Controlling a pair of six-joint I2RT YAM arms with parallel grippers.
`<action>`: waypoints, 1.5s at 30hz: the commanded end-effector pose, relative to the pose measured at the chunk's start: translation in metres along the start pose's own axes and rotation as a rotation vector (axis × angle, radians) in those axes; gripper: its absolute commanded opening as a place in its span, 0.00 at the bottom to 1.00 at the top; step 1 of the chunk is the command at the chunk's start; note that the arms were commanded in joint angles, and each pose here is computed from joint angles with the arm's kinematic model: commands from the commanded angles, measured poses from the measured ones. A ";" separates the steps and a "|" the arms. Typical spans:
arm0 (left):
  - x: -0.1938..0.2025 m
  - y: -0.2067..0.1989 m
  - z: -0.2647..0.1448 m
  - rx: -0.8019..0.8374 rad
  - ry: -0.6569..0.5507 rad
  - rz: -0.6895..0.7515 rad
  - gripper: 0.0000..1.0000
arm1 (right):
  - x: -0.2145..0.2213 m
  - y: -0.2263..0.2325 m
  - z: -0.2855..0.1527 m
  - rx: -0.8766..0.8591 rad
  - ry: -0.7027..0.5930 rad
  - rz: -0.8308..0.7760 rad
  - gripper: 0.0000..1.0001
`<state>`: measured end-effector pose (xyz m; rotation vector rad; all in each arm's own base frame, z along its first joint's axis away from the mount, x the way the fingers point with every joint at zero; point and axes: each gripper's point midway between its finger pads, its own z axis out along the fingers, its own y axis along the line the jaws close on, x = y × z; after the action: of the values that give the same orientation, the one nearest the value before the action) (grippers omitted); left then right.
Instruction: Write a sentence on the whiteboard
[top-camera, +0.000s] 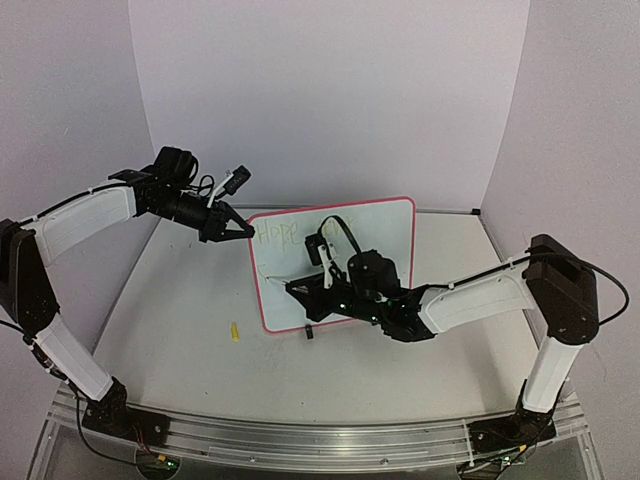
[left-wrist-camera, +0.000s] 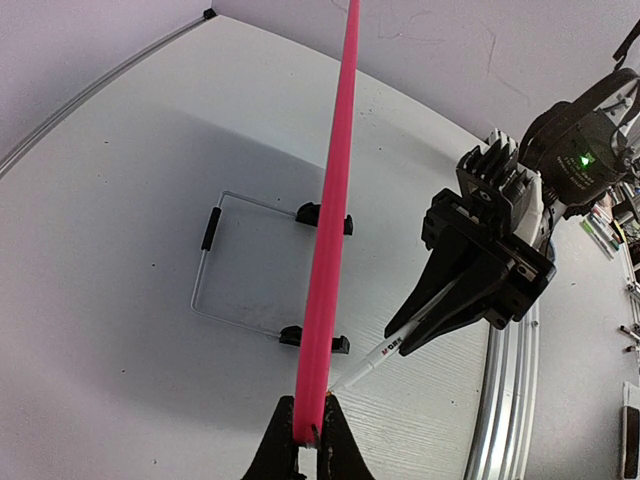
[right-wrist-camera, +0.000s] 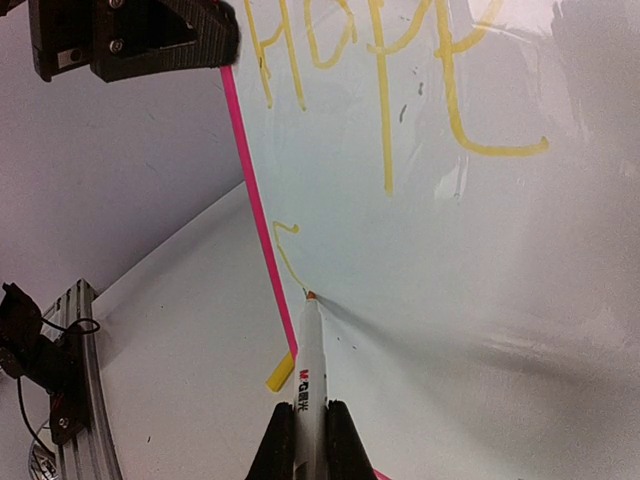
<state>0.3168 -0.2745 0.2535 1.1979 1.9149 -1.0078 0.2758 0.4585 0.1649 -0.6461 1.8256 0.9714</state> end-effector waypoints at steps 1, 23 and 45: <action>0.020 -0.004 0.016 0.020 0.074 -0.030 0.00 | 0.001 -0.007 0.006 0.023 0.005 0.006 0.00; 0.020 -0.004 0.016 0.013 0.075 -0.025 0.00 | -0.037 0.022 -0.008 -0.074 -0.066 -0.024 0.00; 0.020 -0.005 0.015 0.013 0.075 -0.026 0.00 | -0.041 0.009 -0.010 0.002 -0.087 -0.041 0.00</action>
<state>0.3163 -0.2764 0.2539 1.2007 1.9115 -1.0072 0.2703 0.4516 0.1952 -0.6531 1.7689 0.9763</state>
